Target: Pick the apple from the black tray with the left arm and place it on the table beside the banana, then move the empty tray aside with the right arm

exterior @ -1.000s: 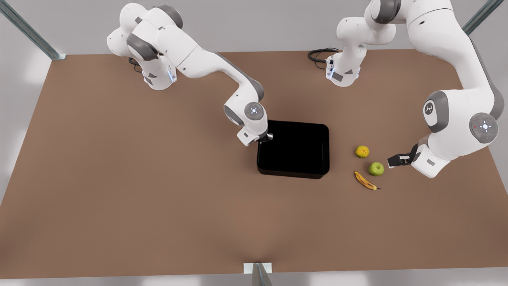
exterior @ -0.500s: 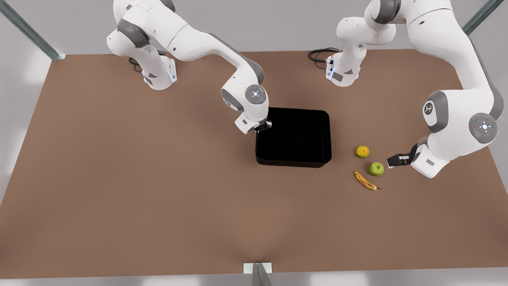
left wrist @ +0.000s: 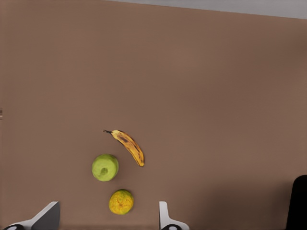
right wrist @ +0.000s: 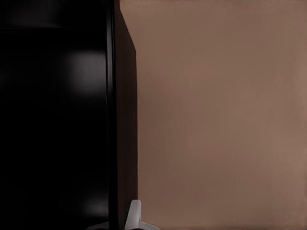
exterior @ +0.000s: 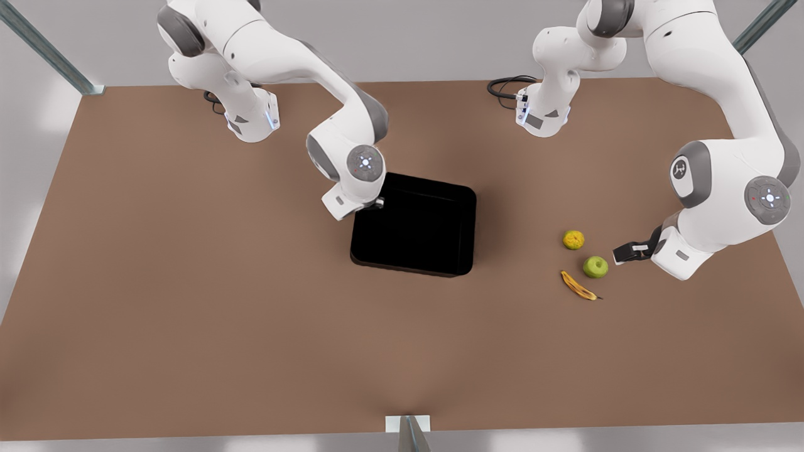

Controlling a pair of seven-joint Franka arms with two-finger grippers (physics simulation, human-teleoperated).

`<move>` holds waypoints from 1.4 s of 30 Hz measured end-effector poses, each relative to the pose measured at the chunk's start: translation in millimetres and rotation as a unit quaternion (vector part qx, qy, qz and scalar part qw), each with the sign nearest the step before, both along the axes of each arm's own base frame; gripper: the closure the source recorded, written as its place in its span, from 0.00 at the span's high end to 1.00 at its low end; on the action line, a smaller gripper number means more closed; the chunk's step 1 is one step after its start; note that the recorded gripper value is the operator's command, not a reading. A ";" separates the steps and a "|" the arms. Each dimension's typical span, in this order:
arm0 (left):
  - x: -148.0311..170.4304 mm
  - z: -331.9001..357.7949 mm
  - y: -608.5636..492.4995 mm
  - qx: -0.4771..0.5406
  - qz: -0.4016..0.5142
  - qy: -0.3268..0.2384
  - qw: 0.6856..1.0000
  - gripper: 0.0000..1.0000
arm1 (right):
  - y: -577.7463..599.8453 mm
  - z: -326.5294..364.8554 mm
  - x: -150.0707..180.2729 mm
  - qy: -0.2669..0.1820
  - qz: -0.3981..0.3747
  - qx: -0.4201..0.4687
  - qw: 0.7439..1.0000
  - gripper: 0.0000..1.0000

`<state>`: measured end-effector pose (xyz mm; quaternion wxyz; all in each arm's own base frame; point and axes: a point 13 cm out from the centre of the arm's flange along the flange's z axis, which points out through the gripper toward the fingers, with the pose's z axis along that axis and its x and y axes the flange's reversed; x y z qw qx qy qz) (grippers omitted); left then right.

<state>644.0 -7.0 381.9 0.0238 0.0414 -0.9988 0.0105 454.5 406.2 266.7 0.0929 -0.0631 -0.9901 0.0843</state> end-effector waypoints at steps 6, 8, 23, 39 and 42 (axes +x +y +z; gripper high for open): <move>-0.6 -0.5 -0.8 0.000 0.000 0.001 1.000 1.00 | -58.5 4.0 28.0 0.019 0.005 -0.020 1.000 0.18; -0.6 -0.3 -0.8 0.000 0.000 0.001 1.000 1.00 | -76.0 13.3 36.1 0.022 0.008 -0.020 1.000 0.18; -0.7 -0.3 -0.9 0.000 0.000 0.002 1.000 1.00 | -213.4 44.8 90.3 0.045 0.055 -0.021 0.997 0.18; -0.6 -2.3 -2.7 0.000 -0.001 0.003 1.000 1.00 | -304.8 25.2 148.6 0.034 0.168 -0.018 0.985 0.18; -0.7 -3.1 -2.9 0.000 -0.001 0.004 1.000 1.00 | -310.4 28.6 153.4 0.032 0.191 -0.014 0.981 0.18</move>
